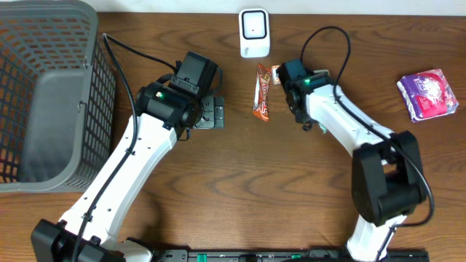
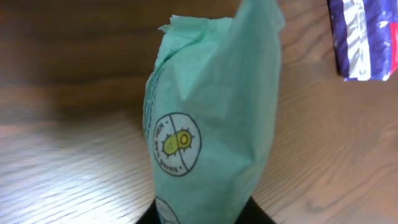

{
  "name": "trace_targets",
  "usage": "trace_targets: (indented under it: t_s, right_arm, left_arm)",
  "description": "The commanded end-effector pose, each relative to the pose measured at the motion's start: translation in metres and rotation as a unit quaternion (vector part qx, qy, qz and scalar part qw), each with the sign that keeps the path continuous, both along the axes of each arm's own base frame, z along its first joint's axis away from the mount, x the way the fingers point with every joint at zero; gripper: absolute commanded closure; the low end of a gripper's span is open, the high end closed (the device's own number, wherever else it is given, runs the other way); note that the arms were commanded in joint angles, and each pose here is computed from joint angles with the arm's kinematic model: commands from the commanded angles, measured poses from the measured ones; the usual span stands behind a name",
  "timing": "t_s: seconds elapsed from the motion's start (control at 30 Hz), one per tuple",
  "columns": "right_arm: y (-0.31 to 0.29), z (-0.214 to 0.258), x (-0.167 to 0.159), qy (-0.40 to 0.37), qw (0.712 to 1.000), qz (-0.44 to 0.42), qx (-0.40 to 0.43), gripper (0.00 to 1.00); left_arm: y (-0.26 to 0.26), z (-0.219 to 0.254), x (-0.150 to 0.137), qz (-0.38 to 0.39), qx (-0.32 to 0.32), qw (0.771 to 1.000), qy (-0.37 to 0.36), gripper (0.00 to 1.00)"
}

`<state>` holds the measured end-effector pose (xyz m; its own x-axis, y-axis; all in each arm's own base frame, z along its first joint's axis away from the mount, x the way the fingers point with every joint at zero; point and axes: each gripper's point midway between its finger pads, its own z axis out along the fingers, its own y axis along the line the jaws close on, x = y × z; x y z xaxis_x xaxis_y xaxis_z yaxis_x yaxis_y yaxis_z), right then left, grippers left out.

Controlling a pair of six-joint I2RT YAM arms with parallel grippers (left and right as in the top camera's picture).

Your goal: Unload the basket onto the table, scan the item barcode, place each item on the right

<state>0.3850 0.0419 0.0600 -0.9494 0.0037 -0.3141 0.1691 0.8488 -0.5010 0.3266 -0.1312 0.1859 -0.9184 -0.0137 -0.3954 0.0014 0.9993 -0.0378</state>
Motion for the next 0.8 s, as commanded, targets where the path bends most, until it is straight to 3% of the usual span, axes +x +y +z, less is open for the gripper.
trace_targets:
  t_s: [0.0, 0.13, 0.3, 0.5, 0.67, 0.77]
  right_arm:
    - [-0.003, -0.031, -0.008, 0.028, 0.999, -0.008, -0.024, 0.72]
    - [0.018, -0.034, -0.007, 0.034, 0.998, -0.006, 0.044, 0.48]
    - [0.032, 0.016, 0.015, -0.009, 0.992, -0.013, 0.127, 0.17]
    - [0.033, 0.074, 0.031, -0.023, 0.959, 0.025, 0.281, 0.08]
    - [0.019, 0.061, 0.019, 0.026, 0.916, 0.039, 0.398, 0.12]
    - [0.002, 0.036, 0.011, 0.037, 0.906, 0.017, 0.421, 0.12]
  left_arm:
    - [0.004, -0.001, 0.000, 0.006, 0.009, 1.000, -0.001, 0.02]
    - [0.004, -0.001, 0.000, 0.006, 0.009, 1.000, -0.001, 0.02]
    - [0.004, -0.001, 0.000, 0.006, 0.009, 1.000, 0.000, 0.02]
    - [0.004, -0.001, 0.000, 0.006, 0.009, 1.000, -0.001, 0.02]
    - [0.004, -0.001, 0.000, 0.006, 0.009, 1.000, -0.001, 0.02]
    - [0.004, -0.001, 0.000, 0.006, 0.009, 1.000, -0.001, 0.02]
